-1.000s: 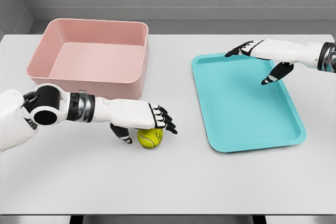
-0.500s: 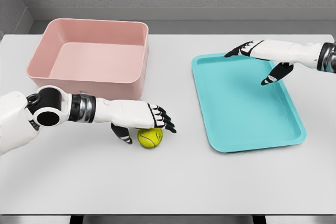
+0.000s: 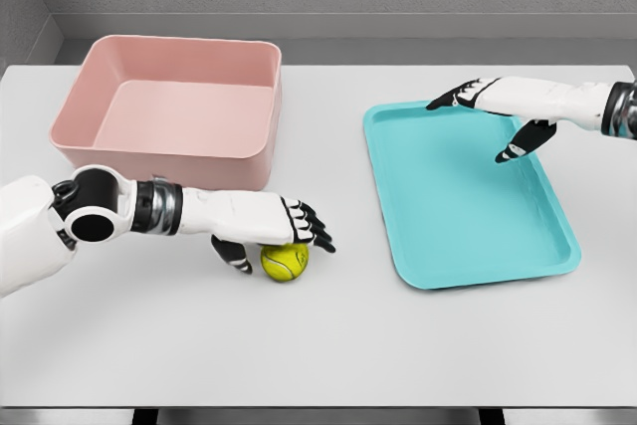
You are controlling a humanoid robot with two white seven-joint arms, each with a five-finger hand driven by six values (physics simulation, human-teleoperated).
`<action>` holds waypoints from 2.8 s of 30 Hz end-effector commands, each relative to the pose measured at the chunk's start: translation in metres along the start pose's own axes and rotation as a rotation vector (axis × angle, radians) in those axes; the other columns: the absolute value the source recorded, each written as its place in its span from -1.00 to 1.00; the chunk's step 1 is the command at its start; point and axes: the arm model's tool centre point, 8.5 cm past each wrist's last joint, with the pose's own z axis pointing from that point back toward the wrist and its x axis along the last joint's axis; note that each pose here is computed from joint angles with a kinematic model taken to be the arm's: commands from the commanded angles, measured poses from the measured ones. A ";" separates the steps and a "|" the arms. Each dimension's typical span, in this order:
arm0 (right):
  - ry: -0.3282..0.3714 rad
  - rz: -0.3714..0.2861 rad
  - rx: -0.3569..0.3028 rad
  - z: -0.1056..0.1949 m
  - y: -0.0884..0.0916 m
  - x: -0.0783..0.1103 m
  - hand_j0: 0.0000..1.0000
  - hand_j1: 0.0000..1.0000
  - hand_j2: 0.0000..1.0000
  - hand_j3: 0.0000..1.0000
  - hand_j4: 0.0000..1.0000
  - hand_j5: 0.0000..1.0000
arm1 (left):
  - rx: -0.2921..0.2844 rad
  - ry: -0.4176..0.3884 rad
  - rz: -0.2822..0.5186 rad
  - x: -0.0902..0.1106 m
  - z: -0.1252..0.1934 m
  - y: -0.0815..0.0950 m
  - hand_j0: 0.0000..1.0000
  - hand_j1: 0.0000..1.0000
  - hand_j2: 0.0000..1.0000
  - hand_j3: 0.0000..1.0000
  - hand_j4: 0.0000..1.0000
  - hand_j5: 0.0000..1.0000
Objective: Put the tennis from the blue tray into the pink basket with both arms
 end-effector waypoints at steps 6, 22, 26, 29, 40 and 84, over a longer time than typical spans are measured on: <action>0.002 -0.006 -0.005 0.001 -0.001 -0.001 1.00 1.00 1.00 1.00 1.00 1.00 | 0.007 0.000 0.001 0.000 0.000 0.000 0.97 0.97 0.97 0.97 0.97 0.97; 0.000 -0.008 -0.002 0.001 0.001 0.000 1.00 1.00 1.00 1.00 1.00 1.00 | -0.003 -0.002 0.009 0.001 0.001 -0.007 0.03 0.03 0.03 0.03 0.03 0.03; 0.000 -0.008 -0.002 0.001 0.001 0.000 1.00 1.00 1.00 1.00 1.00 1.00 | 0.022 0.008 0.003 -0.001 0.008 0.002 0.01 0.01 0.01 0.01 0.01 0.01; 0.000 -0.008 -0.002 0.001 0.001 0.000 1.00 1.00 1.00 1.00 1.00 1.00 | 0.038 0.010 -0.004 -0.002 0.012 0.008 0.01 0.01 0.01 0.01 0.01 0.01; 0.002 -0.008 -0.001 0.001 0.001 -0.001 1.00 1.00 1.00 1.00 1.00 1.00 | 0.103 -0.024 -0.059 -0.002 0.027 0.039 0.01 0.01 0.01 0.01 0.01 0.01; 0.002 -0.007 -0.003 0.002 0.001 -0.001 1.00 1.00 1.00 1.00 1.00 1.00 | 0.243 0.183 -0.024 -0.071 0.103 0.105 0.00 0.00 0.00 0.00 0.00 0.00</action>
